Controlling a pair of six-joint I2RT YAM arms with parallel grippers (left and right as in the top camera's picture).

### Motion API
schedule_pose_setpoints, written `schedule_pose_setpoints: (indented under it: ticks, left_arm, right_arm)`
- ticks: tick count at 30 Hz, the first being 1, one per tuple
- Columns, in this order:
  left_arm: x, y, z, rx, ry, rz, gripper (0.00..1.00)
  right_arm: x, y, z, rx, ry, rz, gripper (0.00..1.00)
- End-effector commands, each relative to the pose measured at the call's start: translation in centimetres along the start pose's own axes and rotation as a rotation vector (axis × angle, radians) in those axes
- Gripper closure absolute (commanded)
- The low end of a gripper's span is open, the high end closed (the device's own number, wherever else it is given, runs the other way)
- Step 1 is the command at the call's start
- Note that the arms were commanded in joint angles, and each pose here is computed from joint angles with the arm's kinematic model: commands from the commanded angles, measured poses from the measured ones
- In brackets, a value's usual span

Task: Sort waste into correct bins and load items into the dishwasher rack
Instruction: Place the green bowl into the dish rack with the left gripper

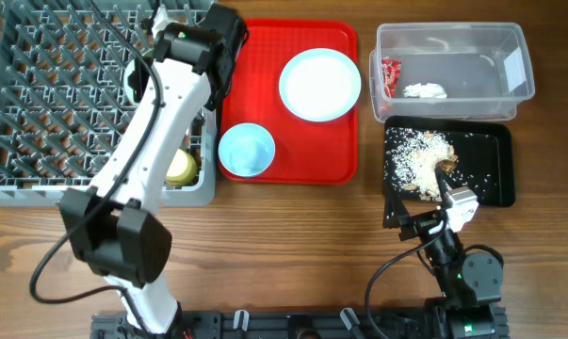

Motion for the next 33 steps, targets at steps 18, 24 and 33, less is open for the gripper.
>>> schedule_pose_setpoints:
  ticks: [18,24,33]
  left_arm:
    - [5.5,2.3,-4.0,0.055,-0.227,0.002,0.96]
    - [5.4,1.8,-2.6,0.075,-0.302,-0.018,0.96]
    - [5.3,1.8,-2.7,0.075,-0.3,-0.02,0.96]
  right_arm:
    - [0.0,-0.2,-0.3,-0.01,0.019,-0.017,0.0]
    - [0.0,-0.2,-0.3,-0.011,0.019,-0.017,0.0]
    - [0.0,-0.2,-0.3,-0.01,0.019,-0.017,0.0]
Point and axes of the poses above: each gripper's point midway between its finger pads, its own x axis out along the fingers, its own z axis along the line the jaws close on, y = z × x, the point moved 1 cm from there along -x, back along the fingers, and after that the axes turned 13 degrees about x, right-handed, at the moved point
